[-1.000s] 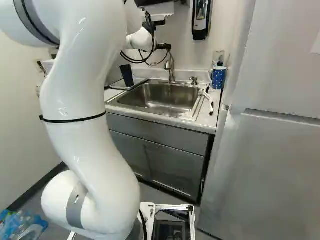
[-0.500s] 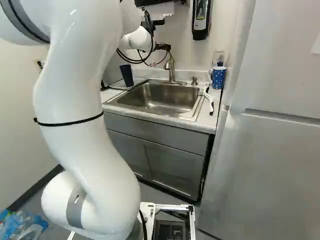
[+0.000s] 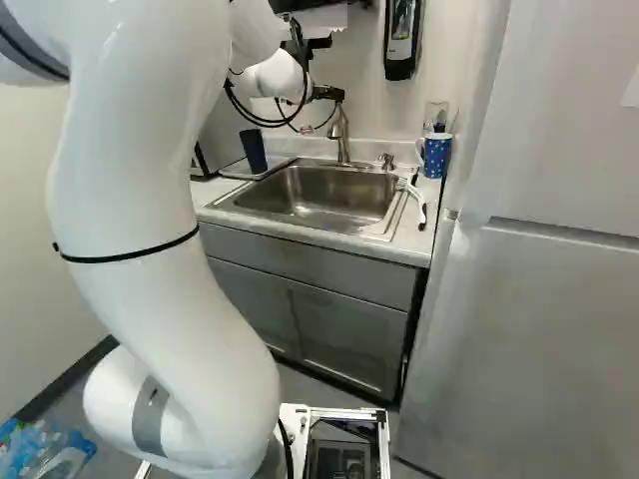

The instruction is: Rinse the cup and place it in the tray

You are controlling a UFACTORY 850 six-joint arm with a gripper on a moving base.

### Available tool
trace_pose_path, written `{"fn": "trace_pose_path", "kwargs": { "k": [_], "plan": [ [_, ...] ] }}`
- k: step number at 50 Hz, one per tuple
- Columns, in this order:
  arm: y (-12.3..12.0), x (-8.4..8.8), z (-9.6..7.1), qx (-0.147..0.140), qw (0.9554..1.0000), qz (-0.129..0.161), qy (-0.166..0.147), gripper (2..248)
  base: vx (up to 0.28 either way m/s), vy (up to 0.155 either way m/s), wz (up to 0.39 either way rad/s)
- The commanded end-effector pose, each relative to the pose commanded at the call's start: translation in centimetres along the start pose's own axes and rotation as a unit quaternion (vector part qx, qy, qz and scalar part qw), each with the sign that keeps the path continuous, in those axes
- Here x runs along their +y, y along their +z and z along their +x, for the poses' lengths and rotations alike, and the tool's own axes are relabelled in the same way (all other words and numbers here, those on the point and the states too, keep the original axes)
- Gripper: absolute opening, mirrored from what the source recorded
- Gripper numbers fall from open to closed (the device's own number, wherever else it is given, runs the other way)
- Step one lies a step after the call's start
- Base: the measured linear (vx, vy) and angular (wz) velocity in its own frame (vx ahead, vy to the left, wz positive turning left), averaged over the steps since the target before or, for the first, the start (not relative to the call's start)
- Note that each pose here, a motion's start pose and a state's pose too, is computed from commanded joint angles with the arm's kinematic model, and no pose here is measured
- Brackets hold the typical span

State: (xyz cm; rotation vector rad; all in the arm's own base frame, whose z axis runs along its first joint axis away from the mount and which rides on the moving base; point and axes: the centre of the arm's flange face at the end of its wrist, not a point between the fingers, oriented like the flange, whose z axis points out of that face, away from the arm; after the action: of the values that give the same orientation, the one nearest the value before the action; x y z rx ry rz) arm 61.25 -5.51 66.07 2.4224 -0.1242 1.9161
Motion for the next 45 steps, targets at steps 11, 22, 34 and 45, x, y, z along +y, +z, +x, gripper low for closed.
{"fn": "trace_pose_path", "kwargs": {
  "k": [11, 22, 34, 45],
  "plan": [
    [-1.5, 1.3, -0.3, -0.003, 0.9999, -0.011, 0.003, 247, 0.000, 0.000, 0.000],
    [-3.2, 2.7, -0.8, -0.018, 0.9996, -0.022, 0.006, 247, 0.000, 0.000, 0.000],
    [-5.0, 3.9, -1.9, -0.057, 0.9978, -0.033, 0.010, 247, 0.000, 0.000, 0.000],
    [-6.4, 4.4, -3.1, -0.112, 0.9929, -0.038, 0.013, 247, 0.000, 0.000, 0.000]
  ]
}}
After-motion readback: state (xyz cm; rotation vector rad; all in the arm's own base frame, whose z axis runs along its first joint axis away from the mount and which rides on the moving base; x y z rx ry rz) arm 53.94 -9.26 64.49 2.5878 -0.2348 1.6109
